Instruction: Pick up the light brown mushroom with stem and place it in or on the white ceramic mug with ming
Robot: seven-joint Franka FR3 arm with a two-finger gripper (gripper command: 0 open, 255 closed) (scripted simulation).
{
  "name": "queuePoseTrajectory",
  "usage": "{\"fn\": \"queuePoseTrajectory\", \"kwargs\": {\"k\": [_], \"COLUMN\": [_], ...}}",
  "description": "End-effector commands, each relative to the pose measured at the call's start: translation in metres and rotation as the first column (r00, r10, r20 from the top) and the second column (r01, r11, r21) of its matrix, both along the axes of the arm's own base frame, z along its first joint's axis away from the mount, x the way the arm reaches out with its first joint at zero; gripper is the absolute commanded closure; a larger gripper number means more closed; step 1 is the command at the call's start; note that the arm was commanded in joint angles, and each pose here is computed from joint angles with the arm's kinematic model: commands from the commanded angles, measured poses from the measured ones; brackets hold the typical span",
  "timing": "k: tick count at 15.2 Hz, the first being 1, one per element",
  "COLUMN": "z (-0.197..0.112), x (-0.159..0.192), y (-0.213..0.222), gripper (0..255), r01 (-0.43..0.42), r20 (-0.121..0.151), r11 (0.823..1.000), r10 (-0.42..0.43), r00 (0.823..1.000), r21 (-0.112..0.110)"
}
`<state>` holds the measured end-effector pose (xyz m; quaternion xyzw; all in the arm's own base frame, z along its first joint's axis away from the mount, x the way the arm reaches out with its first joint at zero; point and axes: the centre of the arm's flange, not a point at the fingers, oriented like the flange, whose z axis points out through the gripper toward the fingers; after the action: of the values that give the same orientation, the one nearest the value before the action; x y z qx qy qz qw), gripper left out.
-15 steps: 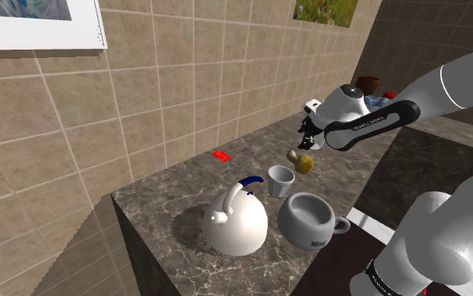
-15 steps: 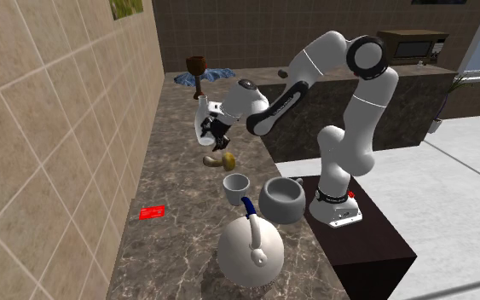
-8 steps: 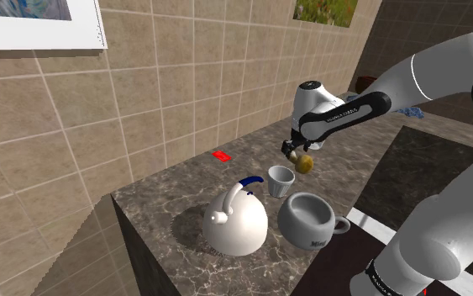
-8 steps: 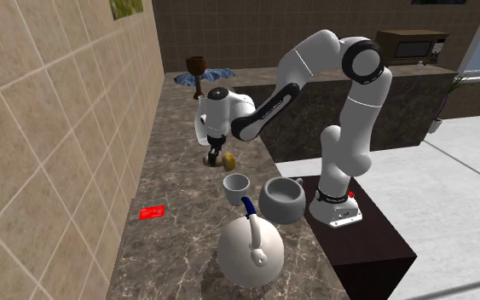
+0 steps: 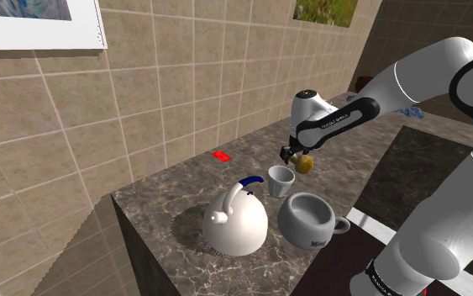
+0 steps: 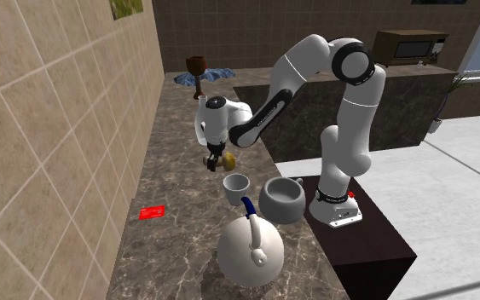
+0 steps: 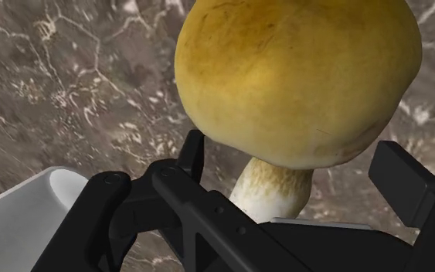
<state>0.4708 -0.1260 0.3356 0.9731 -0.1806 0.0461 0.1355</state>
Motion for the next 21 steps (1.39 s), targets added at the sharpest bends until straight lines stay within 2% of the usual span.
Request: {"fn": "queuePoseTrajectory", "kwargs": {"k": [1,6,7,16,21], "z": [-0.001,-0.001,-0.001,-0.001,0.025], "x": [0.001,0.001,0.001,0.001,0.001], "y": [-0.001,-0.001,-0.001,-0.001,-0.001], "gripper": [0,0,255,255,255], "r01": [0.000,0.000,0.000,0.000,0.000], "r20": [0.000,0.000,0.000,0.000,0.000], "r11": [1.000,1.000,1.000,1.000,1.000], "r10": [0.000,0.000,0.000,0.000,0.000], "r00": [1.000,1.000,1.000,1.000,1.000], "r21": [0.000,0.000,0.000,0.000,0.000]}}
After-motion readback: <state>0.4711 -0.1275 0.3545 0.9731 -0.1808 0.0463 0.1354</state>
